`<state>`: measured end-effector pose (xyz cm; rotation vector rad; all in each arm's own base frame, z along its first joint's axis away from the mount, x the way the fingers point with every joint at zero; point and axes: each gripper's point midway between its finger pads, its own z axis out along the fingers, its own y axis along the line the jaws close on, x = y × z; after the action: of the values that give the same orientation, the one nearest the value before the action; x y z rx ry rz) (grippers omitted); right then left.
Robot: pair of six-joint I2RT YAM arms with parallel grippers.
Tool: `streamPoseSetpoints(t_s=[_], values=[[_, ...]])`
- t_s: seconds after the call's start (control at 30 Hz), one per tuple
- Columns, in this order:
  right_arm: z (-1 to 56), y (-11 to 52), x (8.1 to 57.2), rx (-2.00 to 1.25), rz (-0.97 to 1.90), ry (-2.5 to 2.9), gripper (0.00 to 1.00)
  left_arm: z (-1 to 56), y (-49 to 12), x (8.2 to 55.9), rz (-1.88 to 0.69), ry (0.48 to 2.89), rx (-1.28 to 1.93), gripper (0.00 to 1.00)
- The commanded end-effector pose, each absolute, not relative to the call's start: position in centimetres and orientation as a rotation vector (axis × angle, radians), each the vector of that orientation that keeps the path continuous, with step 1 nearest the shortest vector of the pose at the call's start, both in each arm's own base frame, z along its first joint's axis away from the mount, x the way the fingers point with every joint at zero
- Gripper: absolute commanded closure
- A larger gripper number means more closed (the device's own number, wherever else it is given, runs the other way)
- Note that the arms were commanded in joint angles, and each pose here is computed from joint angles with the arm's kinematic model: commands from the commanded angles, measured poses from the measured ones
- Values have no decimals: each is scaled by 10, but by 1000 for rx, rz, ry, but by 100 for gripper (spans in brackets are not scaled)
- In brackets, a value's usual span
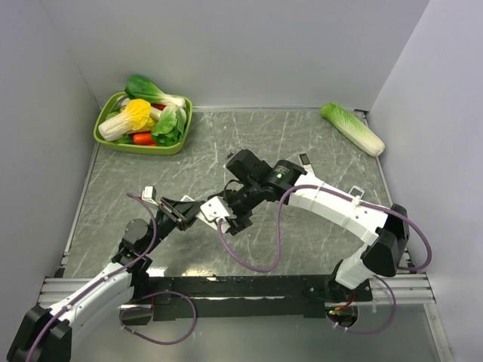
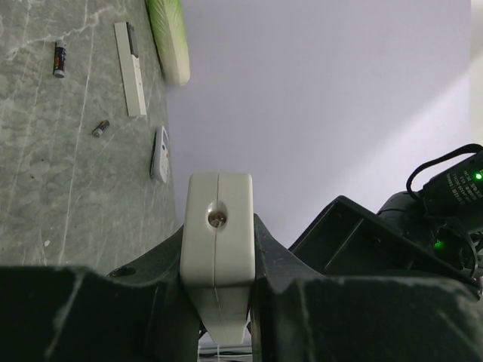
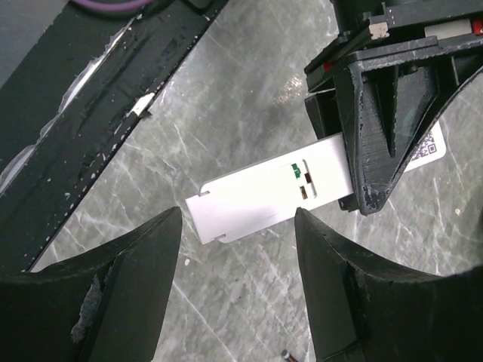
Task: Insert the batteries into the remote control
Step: Load the battery cover into the remote control.
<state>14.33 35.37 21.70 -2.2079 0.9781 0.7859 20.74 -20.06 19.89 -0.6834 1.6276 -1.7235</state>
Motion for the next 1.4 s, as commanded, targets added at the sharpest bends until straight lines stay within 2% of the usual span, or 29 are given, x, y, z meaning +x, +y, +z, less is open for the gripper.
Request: streamPoseSetpoints(t_s=[0.0, 1.37], values=[[214, 362, 145, -2222, 776, 963, 31, 211, -203, 203, -1754, 1590, -621, 98], [205, 365, 137, -2287, 792, 978, 32, 217, -204, 202, -1772, 1583, -603, 98]])
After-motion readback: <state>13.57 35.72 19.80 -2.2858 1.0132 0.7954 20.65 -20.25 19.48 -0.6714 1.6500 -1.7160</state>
